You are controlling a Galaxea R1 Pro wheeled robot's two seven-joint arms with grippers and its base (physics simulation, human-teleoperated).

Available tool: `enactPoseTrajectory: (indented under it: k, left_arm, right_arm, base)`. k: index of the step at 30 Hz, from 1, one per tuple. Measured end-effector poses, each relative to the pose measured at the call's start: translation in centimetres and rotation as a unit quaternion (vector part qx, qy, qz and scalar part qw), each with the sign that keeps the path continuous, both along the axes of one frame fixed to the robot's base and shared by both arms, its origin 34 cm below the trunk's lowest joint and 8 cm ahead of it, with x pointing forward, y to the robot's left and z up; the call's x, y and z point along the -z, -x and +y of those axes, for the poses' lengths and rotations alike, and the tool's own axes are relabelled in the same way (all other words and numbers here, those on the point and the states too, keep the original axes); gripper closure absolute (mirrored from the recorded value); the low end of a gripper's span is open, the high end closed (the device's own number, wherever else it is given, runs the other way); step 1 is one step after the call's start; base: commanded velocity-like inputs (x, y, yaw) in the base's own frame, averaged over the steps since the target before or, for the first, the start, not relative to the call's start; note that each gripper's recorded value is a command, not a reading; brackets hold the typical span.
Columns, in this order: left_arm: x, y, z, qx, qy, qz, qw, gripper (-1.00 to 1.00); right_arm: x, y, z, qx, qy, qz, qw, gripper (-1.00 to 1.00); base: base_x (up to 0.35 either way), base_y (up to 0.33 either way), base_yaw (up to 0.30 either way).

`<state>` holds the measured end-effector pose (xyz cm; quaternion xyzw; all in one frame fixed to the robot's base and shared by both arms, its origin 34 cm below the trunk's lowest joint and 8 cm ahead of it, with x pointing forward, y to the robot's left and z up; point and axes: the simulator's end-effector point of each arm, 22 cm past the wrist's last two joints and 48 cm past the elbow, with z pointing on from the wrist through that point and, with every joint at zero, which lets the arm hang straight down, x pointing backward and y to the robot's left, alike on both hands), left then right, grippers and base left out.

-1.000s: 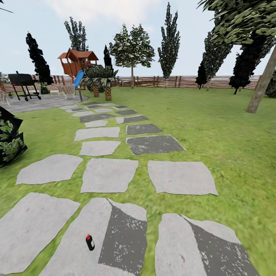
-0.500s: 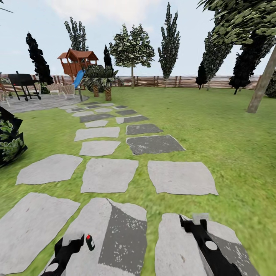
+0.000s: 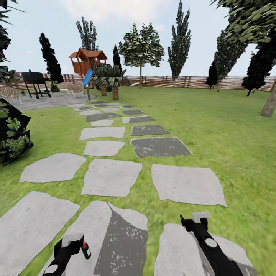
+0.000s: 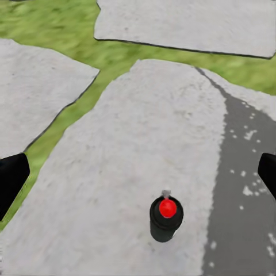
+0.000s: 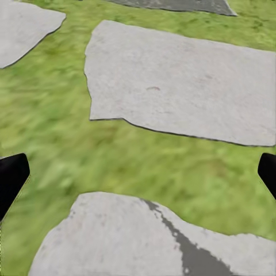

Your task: Pick up the pesticide atomizer in the garden and spray insectifuge to fully cover both potted plants in the garden.

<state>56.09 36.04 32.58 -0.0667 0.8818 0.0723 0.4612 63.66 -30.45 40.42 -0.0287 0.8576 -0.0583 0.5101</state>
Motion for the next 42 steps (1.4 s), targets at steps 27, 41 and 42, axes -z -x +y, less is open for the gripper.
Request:
enactPoseTrajectory:
  k: [27, 41, 42]
  left_arm:
    - [0.3, -6.2, -1.8, 0.056, -0.016, 0.006, 0.9983, -1.00]
    - [3.9, -4.3, -1.5, 0.052, -0.015, 0.030, 0.9981, -1.00]
    - [4.1, -4.2, -1.5, 0.052, -0.014, 0.031, 0.9981, -1.00]
  right_arm:
    - [1.2, -1.0, 4.3, -0.035, -0.006, -0.034, 0.9988, -1.00]
    - [7.6, 1.8, 3.9, -0.034, -0.005, 0.031, 0.9989, -1.00]
    - [7.9, 1.9, 4.0, -0.034, -0.006, 0.034, 0.9988, -1.00]
  base:
    - [0.010, -0.003, 0.048]
    - [0.000, 0.000, 0.000]
    - [0.000, 0.000, 0.000]
